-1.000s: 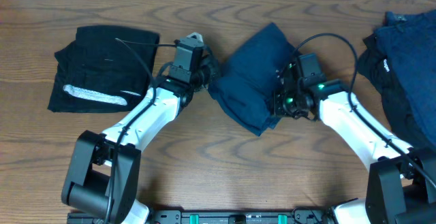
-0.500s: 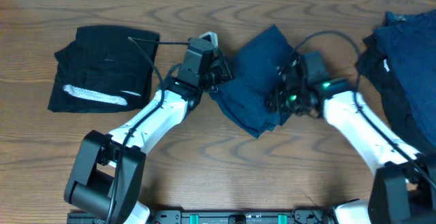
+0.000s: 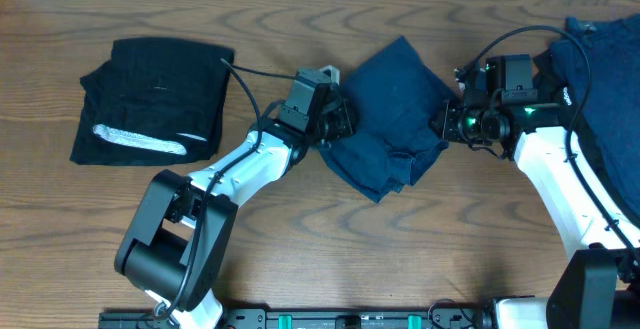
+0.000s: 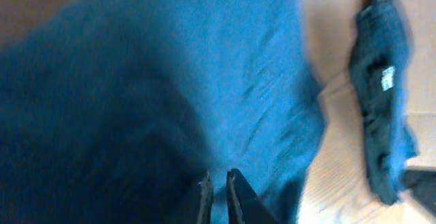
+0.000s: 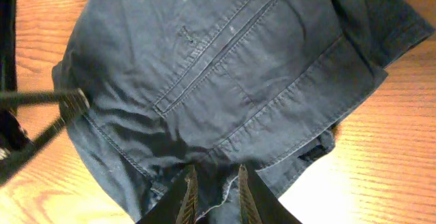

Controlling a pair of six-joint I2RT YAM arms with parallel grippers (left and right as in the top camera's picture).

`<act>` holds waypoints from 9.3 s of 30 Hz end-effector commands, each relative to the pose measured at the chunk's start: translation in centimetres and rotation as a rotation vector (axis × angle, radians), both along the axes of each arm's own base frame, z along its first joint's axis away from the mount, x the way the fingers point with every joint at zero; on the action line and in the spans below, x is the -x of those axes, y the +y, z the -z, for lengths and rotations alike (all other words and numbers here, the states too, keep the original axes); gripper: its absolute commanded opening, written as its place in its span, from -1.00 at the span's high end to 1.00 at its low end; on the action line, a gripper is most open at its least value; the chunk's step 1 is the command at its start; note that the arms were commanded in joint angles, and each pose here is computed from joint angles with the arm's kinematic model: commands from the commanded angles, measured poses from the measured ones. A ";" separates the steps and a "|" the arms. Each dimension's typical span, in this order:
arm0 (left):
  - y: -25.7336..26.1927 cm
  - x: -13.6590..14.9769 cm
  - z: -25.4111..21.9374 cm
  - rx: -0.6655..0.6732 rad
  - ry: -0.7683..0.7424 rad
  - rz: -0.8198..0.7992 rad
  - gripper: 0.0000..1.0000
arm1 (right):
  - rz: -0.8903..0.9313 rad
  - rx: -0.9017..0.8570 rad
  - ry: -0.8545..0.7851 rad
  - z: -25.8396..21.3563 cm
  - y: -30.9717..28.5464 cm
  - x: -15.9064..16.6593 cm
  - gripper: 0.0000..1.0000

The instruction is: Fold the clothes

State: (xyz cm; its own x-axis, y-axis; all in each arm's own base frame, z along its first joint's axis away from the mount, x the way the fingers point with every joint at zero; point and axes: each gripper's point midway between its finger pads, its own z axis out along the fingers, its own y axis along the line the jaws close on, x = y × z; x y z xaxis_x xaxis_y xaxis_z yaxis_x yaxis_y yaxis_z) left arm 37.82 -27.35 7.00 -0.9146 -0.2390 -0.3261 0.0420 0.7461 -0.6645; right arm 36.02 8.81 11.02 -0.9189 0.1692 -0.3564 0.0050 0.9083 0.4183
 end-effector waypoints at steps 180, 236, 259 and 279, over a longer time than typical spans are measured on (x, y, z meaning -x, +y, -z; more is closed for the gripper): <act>0.6 5.3 -2.5 -0.260 -0.046 0.184 0.74 | 0.314 -0.096 -0.025 -0.7 -9.7 -7.2 -0.98; 19.8 -6.5 -1.3 -0.777 -0.191 0.030 0.02 | 0.313 -0.096 -0.025 -0.7 -9.7 -7.2 -0.99; 19.3 -4.5 5.9 -0.675 -0.063 0.283 -0.96 | 0.313 -0.096 -0.025 -0.7 -9.7 -7.2 -0.98; 16.5 0.6 5.4 -0.490 0.134 0.310 -0.96 | 0.313 -0.096 -0.025 -0.7 -9.7 -7.2 -0.98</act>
